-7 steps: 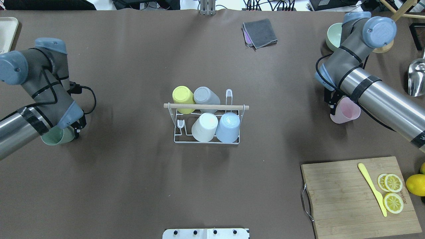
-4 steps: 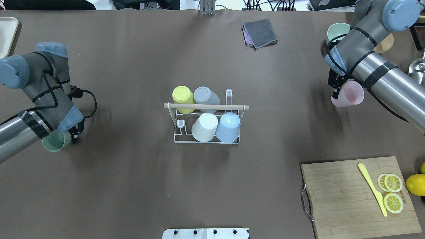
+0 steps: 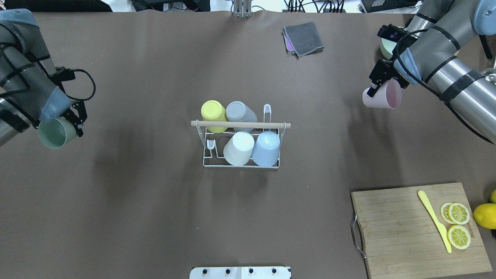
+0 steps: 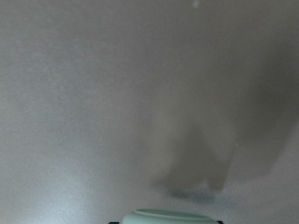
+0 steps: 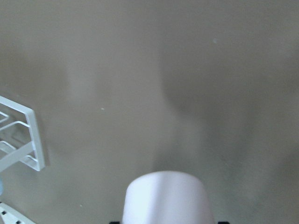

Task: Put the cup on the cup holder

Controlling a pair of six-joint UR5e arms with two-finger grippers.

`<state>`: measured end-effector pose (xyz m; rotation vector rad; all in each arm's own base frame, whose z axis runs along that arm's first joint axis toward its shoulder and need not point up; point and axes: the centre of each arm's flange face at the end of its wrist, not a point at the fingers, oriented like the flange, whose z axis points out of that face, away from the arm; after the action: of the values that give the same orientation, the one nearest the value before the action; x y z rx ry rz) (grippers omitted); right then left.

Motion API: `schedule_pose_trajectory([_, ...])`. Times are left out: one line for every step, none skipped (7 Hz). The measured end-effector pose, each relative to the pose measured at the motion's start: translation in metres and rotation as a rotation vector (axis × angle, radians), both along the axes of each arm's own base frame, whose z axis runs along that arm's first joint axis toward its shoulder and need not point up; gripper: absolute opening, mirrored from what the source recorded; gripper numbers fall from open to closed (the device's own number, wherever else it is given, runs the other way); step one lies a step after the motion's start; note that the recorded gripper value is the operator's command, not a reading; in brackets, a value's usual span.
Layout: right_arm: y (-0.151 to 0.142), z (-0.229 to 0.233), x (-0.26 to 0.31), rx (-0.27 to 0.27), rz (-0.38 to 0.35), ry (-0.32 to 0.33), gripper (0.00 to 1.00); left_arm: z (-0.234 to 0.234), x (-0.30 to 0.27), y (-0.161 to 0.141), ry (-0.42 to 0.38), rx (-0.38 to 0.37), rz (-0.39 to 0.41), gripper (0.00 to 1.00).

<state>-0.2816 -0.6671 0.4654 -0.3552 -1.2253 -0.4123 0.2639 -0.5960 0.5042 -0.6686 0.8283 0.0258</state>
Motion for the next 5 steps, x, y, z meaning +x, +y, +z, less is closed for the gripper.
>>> schedule_pose_trajectory([-0.004,-0.012,0.001,0.05,0.02,-0.107,0.34,-0.018,-0.034,-0.024,0.035,0.041,-0.081,0.0])
schedule_pose_trajectory([-0.009,-0.025,0.007,0.116,0.034,-0.201,0.34,-0.037,-0.066,-0.047,0.053,0.094,-0.172,0.0])
schedule_pose_trajectory([-0.014,-0.038,0.016,0.181,0.047,-0.294,0.35,-0.055,-0.086,-0.065,0.053,0.166,-0.274,0.0])
schedule_pose_trajectory([-0.016,-0.05,0.028,0.253,0.054,-0.404,0.35,-0.071,-0.095,-0.077,0.022,0.267,-0.393,0.0])
schedule_pose_trajectory([-0.015,-0.058,0.042,0.329,0.056,-0.546,0.35,-0.086,-0.097,-0.085,-0.006,0.37,-0.523,0.0])
